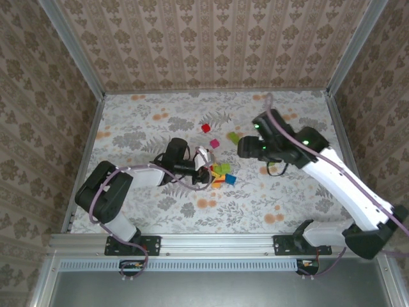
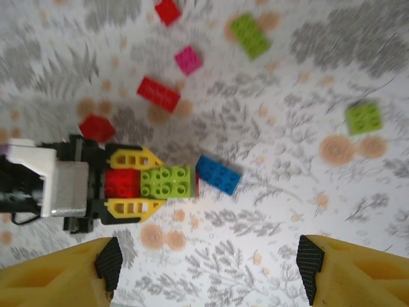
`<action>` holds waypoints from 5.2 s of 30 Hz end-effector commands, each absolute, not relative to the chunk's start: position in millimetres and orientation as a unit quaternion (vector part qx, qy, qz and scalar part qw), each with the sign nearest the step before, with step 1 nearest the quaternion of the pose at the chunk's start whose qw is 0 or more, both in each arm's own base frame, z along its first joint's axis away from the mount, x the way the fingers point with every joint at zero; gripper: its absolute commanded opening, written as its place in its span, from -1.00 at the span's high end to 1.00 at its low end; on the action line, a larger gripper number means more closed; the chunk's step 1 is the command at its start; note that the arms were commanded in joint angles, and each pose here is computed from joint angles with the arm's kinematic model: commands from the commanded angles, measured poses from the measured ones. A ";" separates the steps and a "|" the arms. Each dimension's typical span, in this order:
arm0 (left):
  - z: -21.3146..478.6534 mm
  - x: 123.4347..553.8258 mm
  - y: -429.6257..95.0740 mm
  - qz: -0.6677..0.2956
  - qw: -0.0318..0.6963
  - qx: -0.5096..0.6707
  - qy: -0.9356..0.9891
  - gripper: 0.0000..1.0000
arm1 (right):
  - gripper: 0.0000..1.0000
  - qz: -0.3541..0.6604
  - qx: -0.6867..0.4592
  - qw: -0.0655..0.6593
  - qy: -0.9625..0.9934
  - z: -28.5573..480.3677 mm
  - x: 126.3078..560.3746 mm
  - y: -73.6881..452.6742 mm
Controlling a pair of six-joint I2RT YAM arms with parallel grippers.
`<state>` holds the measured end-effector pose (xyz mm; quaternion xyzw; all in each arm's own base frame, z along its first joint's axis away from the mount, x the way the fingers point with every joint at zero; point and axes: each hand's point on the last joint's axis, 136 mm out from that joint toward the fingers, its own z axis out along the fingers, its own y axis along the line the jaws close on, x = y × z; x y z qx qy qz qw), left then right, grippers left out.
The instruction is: Assemble a carrot with lego
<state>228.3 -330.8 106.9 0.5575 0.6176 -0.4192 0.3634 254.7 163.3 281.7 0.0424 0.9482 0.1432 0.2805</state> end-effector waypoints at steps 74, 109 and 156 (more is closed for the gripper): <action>80.9 466.9 -86.6 -0.282 0.068 0.117 0.950 0.08 | -0.53 0.180 -0.024 0.266 0.947 173.6 247.9 160.7; 286.0 390.5 -90.1 -0.291 0.521 0.038 0.802 -1.00 | -0.51 0.126 -0.224 0.177 0.950 138.9 280.5 254.4; 165.2 351.3 22.6 -0.199 0.380 -0.209 0.879 -1.00 | 0.30 0.048 -0.336 0.149 0.929 78.6 325.1 398.9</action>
